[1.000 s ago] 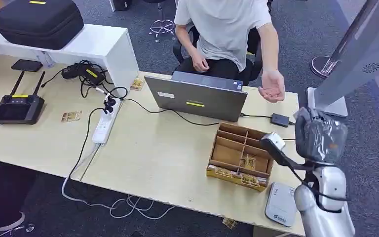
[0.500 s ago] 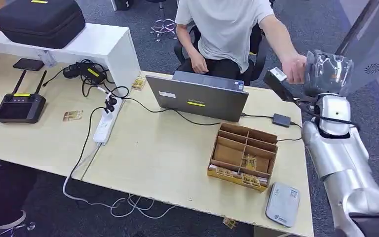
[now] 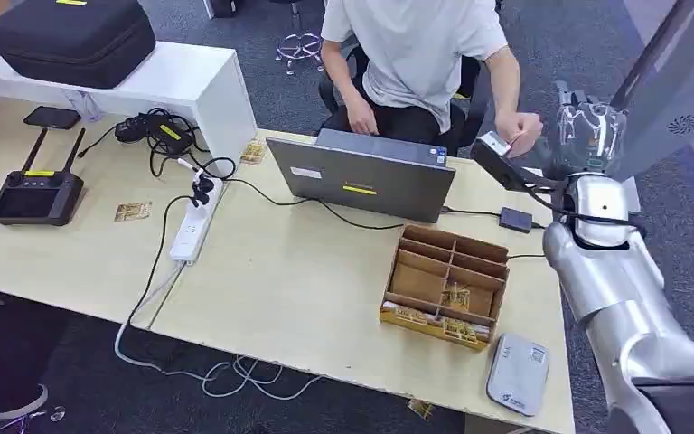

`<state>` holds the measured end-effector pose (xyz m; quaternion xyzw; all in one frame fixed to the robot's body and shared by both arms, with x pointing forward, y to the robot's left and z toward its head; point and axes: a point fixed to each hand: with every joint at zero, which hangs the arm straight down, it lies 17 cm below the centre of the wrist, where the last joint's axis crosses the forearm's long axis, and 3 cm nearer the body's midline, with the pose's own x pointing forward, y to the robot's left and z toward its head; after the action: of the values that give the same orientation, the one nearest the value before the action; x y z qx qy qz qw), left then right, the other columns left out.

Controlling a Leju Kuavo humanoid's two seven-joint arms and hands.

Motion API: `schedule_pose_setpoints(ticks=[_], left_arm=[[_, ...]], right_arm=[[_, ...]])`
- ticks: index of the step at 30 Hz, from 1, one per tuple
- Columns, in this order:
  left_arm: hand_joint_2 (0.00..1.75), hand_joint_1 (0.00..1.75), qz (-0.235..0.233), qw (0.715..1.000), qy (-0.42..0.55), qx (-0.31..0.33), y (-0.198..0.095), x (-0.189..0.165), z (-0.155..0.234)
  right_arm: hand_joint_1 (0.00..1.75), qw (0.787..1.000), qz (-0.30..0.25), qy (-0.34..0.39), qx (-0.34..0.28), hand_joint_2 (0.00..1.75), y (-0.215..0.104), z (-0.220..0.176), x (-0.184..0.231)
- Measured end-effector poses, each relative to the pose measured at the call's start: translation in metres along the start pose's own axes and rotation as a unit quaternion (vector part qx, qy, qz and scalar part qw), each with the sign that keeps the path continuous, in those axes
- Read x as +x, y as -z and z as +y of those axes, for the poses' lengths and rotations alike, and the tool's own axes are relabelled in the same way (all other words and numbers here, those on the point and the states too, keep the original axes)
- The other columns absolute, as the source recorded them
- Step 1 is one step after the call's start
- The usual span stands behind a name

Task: Pass the card to the sensor for recognition and then transmit it.

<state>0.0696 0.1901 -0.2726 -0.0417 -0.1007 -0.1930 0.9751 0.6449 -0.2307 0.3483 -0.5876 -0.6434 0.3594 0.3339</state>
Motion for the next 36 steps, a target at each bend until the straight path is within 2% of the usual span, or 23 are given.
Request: schedule_pose_setpoints(ticks=[6,14,19,22,29,36], left_arm=[[1.75,0.00,0.001,1.000,-0.009,0.005,0.000,0.000,0.002],[1.75,0.00,0.009,0.999,-0.042,0.008,0.000,-0.004,-0.002],[1.75,0.00,0.009,0.999,-0.050,0.009,0.000,-0.004,-0.002],[1.75,0.00,0.010,0.998,-0.065,0.009,0.000,-0.003,-0.003],[1.75,0.00,0.016,0.995,-0.097,0.015,0.000,-0.005,-0.005],[1.75,0.00,0.016,0.993,-0.118,0.015,0.000,-0.003,-0.006]], right_arm=[[0.00,0.997,-0.033,0.070,-0.023,1.75,-0.034,0.003,0.022],[0.00,0.989,-0.070,0.107,-0.068,1.75,-0.138,-0.015,0.038],[0.00,0.987,-0.078,0.108,-0.086,1.75,-0.154,-0.035,0.038],[0.00,0.985,-0.096,0.105,-0.095,1.75,-0.179,-0.043,0.042],[0.00,0.985,-0.121,0.101,-0.066,1.75,-0.264,-0.044,0.044],[0.00,0.985,-0.135,0.104,0.033,1.75,-0.306,-0.007,0.049]])
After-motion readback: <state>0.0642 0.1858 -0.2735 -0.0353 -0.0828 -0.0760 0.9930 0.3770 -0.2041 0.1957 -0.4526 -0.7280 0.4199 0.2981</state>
